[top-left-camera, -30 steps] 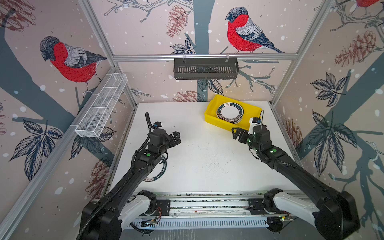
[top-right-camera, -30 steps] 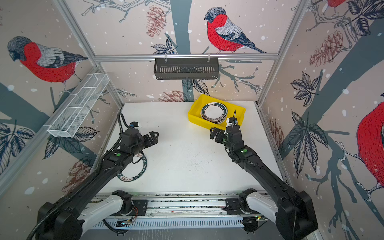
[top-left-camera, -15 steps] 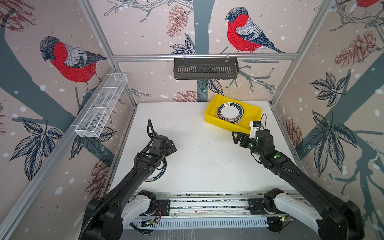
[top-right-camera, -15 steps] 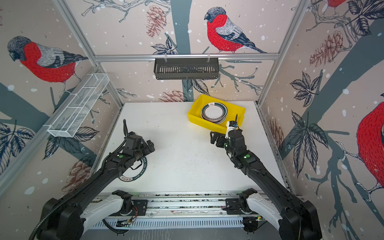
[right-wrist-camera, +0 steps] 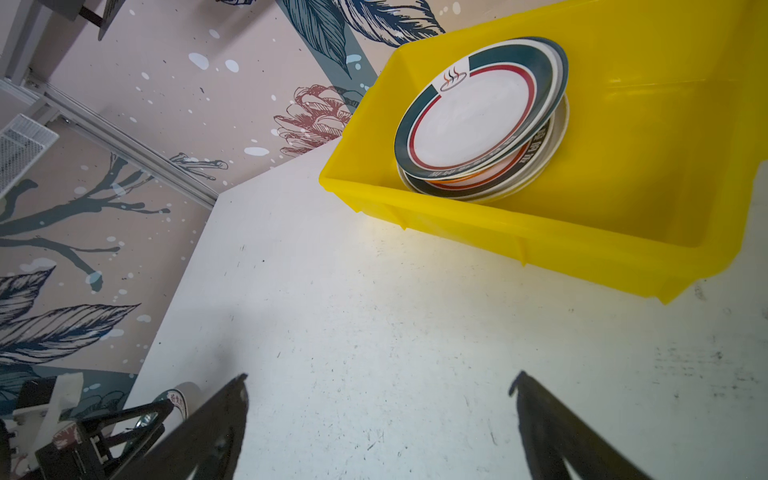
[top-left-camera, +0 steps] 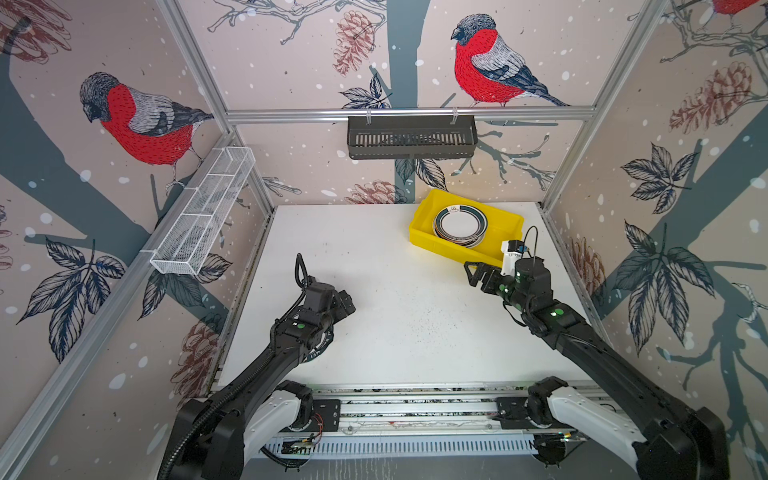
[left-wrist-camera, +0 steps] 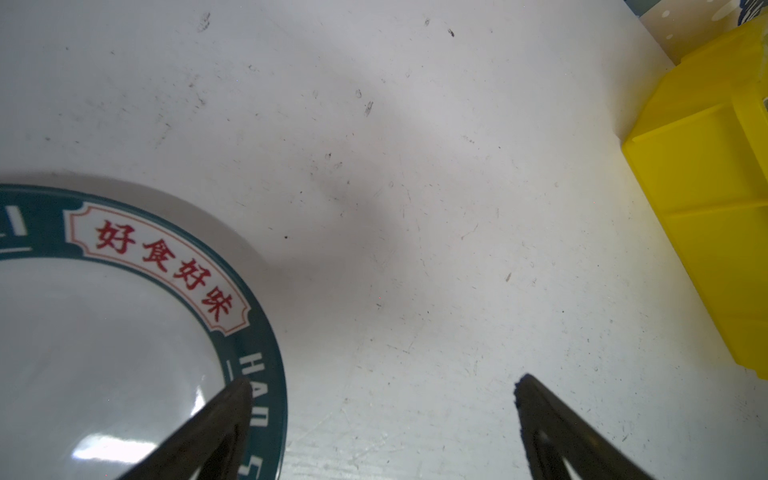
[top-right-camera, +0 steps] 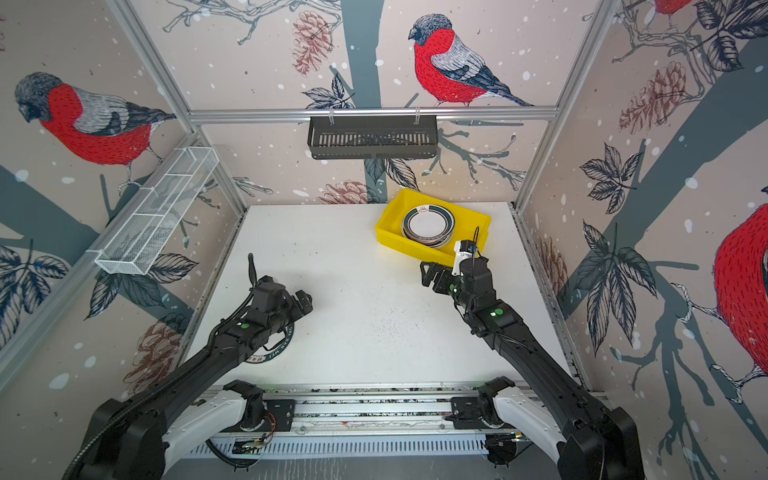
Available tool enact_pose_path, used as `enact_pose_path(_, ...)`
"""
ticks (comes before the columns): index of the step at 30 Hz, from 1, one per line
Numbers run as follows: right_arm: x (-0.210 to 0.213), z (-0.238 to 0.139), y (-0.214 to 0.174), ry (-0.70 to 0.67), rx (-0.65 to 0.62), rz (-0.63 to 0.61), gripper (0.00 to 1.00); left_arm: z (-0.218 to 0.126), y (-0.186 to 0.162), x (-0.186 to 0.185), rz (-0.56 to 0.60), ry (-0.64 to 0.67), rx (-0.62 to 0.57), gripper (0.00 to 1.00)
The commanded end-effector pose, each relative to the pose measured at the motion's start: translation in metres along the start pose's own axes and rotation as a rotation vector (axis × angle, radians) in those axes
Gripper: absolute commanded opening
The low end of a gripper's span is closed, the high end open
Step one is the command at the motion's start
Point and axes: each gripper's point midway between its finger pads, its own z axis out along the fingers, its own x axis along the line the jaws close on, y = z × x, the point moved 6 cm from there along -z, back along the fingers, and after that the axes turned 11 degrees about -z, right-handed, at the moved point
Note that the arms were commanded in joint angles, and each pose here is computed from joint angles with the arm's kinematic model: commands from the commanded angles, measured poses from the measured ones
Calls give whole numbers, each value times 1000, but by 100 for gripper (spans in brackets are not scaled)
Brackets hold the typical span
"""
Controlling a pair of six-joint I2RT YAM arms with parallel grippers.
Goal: Place the plates into the plastic bin on the countertop
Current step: 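Withdraw the right gripper while the left gripper moves toward the 'HAO WEI' plate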
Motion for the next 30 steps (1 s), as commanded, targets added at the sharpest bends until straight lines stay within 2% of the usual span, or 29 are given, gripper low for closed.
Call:
enact_pose_path(1, 1, 0, -2, 14, 5, 5, 100, -1, 4, 5, 21, 43, -36, 98)
enact_pose_path(5, -1, 2, -2, -1, 5, 14, 100, -2, 4, 21, -29, 108, -86, 98)
enact_pose_path(11, 5, 8, 5, 25, 13, 15, 100, -4, 4, 25, -49, 71, -138, 98)
enact_pose_path(21, 4, 16, 0, 22, 70, 30, 100, 10, -10, 30, -71, 35, -78, 98)
enact_pose_path(26, 3, 12, 8, 3, 9, 54, 100, 13, -11, 27, -71, -11, -86, 98)
enact_pose_path(30, 4, 12, 12, 3, -3, 63, 100, 19, -17, 19, -38, -98, -45, 98)
